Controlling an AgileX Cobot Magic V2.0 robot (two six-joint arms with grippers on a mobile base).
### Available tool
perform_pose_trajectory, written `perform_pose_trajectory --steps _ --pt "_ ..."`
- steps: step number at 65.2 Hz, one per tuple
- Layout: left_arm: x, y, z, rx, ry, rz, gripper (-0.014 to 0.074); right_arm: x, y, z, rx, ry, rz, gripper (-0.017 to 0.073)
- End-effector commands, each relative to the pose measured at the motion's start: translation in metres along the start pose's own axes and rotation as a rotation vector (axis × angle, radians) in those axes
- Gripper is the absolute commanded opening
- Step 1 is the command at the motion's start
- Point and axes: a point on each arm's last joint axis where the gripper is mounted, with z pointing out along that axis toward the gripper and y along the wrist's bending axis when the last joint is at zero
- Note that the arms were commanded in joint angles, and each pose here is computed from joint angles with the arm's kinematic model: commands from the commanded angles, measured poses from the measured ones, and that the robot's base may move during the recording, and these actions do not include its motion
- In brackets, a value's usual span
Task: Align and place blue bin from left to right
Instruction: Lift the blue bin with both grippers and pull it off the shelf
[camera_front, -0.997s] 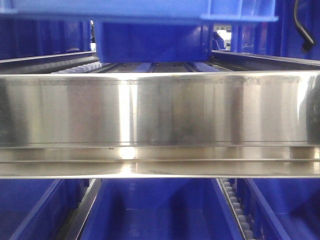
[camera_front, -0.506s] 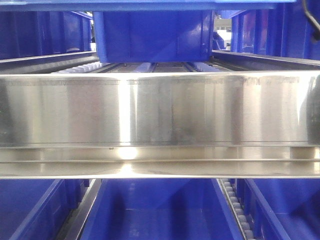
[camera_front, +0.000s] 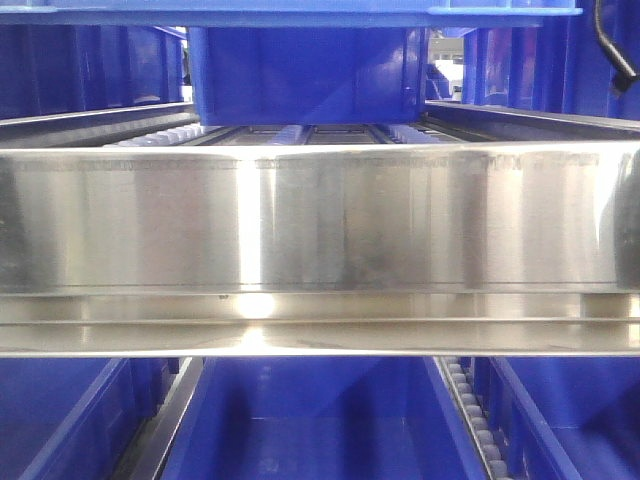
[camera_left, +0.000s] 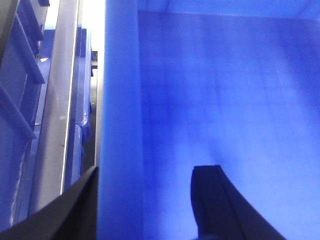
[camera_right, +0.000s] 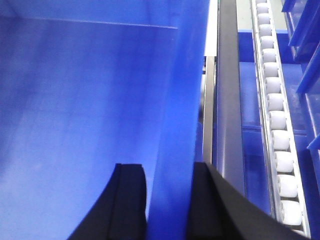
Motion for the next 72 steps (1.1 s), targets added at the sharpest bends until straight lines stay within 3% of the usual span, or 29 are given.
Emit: perform_pose_trajectory --steps 1,72 --pt "-0.0075 -0.0073 -0.0253 0.089 -0.106 0.035 -0.0111 -0.0143 -0.0065 -0.0097 0.037 -0.144 -0.039 -0.0153" --pt "-0.0075 -0.0073 -0.0253 0.089 -0.106 0.035 -0.0111 -0.0146 -0.0063 -0.0098 0.036 -0.148 -0.039 -0.0153"
